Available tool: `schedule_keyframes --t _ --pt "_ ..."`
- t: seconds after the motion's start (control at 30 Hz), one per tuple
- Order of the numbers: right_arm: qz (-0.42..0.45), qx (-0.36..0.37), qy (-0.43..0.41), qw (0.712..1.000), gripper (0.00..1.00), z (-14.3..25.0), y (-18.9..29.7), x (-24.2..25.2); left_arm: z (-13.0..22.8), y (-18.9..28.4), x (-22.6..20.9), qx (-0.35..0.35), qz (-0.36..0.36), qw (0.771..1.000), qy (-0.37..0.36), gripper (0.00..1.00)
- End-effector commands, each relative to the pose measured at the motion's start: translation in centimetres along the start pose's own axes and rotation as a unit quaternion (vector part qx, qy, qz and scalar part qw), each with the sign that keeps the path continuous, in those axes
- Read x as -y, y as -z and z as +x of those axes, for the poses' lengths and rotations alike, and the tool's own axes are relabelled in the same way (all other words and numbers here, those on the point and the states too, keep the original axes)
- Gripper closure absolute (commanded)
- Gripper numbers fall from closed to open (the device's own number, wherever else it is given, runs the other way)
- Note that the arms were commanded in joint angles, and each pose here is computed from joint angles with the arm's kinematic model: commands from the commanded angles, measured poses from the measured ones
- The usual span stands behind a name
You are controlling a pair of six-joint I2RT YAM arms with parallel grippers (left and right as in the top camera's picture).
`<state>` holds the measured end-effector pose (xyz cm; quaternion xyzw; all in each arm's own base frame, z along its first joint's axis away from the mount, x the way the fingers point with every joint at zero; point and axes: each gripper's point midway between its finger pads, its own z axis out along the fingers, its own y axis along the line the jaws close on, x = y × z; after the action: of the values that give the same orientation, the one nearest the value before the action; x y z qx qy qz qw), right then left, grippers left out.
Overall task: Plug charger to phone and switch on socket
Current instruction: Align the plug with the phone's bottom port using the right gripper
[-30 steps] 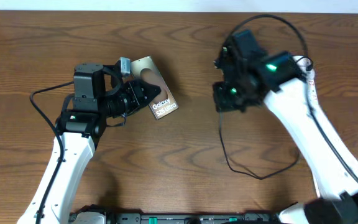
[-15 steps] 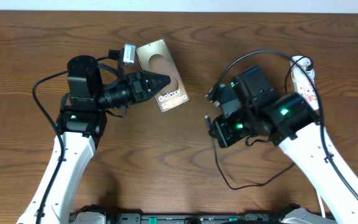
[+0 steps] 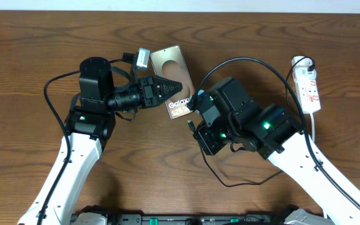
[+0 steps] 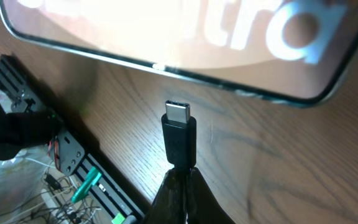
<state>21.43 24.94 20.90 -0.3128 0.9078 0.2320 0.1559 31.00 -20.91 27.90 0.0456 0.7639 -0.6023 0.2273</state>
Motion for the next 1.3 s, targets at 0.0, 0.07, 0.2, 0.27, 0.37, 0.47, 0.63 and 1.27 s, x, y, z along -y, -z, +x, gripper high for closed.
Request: schedule_keyframes --t 0.0,0.07,0.2,0.27,0.37,0.47,0.63,1.27 --pt "0.006 0.013 0.012 1.000 0.99 -0.4 0.4 -0.1 0.1 0.1 1.0 -0.006 0.014 1.000 -0.013 0.93" --pt "0.005 0.018 0.010 1.000 0.99 -0.6 0.5 -0.1 0.1 0.1 0.9 -0.006 0.014 1.000 -0.020 0.93" --pt "0.003 0.024 -0.003 1.000 0.99 -0.8 0.7 -0.2 0.0 0.1 0.9 -0.004 0.013 0.999 -0.029 0.93" --pt "0.001 0.025 -0.007 1.000 0.99 -0.8 0.7 -0.3 0.0 0.1 0.9 -0.004 0.013 0.999 -0.029 0.92" --pt "-0.033 0.029 -0.007 0.999 0.99 -1.1 0.8 -1.4 0.0 0.1 0.9 -0.004 0.013 0.999 -0.029 0.93" --pt "-0.047 0.037 -0.003 0.998 0.99 -1.5 0.9 -1.9 0.0 0.1 0.9 -0.004 0.013 0.999 -0.029 0.93" --pt "-0.047 0.040 -0.010 0.998 0.99 -1.7 0.9 -1.9 0.0 0.1 0.9 -0.004 0.013 0.999 -0.029 0.92" --pt "-0.037 0.055 -0.058 0.996 0.99 -2.4 1.4 -0.2 -0.1 0.1 1.1 -0.002 0.016 0.999 -0.043 0.93"
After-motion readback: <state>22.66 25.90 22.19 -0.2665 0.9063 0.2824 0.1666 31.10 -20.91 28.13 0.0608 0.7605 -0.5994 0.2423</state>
